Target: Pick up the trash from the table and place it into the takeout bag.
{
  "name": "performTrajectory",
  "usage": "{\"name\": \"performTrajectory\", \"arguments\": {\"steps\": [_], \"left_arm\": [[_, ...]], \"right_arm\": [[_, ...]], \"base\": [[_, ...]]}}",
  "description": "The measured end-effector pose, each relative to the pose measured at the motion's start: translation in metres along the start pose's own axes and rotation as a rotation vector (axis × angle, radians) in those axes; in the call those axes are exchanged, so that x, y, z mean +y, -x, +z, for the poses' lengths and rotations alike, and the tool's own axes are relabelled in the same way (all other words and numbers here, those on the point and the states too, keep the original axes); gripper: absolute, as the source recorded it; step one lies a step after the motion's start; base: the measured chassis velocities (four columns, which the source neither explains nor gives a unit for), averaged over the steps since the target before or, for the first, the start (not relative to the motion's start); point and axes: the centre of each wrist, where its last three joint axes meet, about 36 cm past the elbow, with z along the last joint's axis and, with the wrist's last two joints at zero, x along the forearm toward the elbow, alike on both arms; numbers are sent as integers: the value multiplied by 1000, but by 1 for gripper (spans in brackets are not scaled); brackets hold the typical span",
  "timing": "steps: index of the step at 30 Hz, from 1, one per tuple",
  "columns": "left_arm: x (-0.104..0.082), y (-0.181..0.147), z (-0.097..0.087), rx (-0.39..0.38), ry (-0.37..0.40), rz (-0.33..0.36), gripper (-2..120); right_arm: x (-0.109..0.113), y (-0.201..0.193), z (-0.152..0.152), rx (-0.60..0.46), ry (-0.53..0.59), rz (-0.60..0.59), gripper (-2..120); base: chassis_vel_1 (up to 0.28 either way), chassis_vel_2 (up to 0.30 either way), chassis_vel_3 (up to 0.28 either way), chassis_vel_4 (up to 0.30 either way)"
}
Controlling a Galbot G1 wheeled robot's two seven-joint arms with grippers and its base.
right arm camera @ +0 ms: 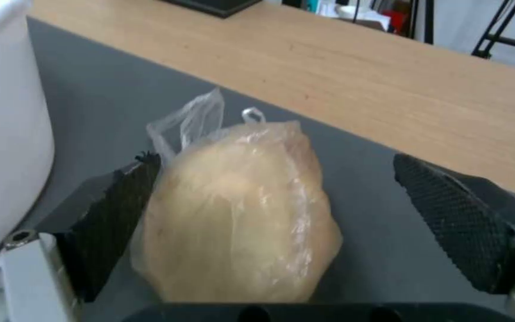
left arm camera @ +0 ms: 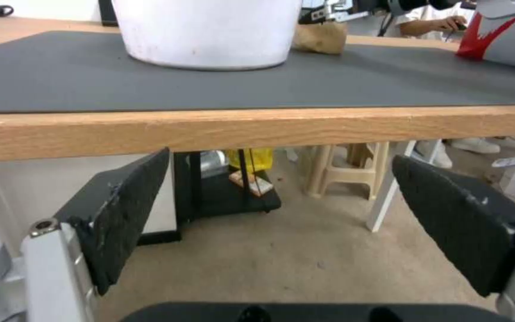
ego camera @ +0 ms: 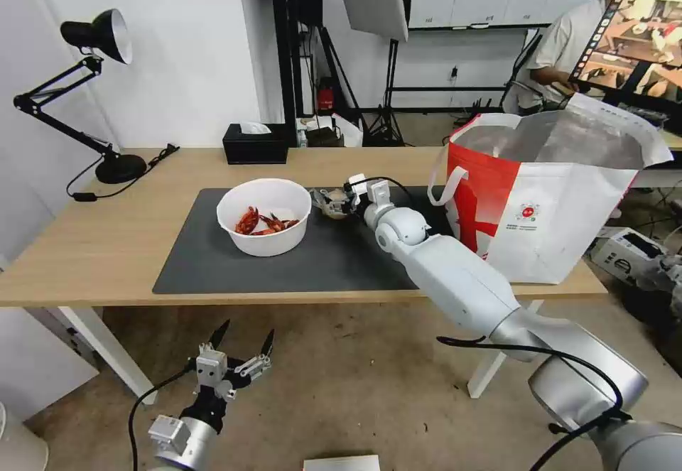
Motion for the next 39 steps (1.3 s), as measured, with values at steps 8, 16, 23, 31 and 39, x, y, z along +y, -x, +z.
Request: {"name": "performTrajectory", "arguments": {"steps": [8, 16, 23, 31, 39], "left_arm": [[-1, 0, 0, -1, -1, 0, 100], [-2, -2, 1, 1, -6, -2, 100], [-3, -3, 2, 0, -7, -2, 100], [-4, -4, 4, 2, -8, -1, 100], [-5, -5, 4, 4, -9, 0, 100]], "right_arm": [[4, 5, 4, 18, -29, -22, 100], [11, 10, 6, 27, -39, -37, 100], [13, 13, 8, 35, -45, -34, 100], [13, 18, 7, 36, -43, -23, 100], [11, 20, 10, 36, -46, -6, 91]], "base": [[0, 0, 0, 0], [0, 0, 0, 0], [0, 0, 0, 0], [0, 0, 0, 0], [0, 0, 0, 0]]}}
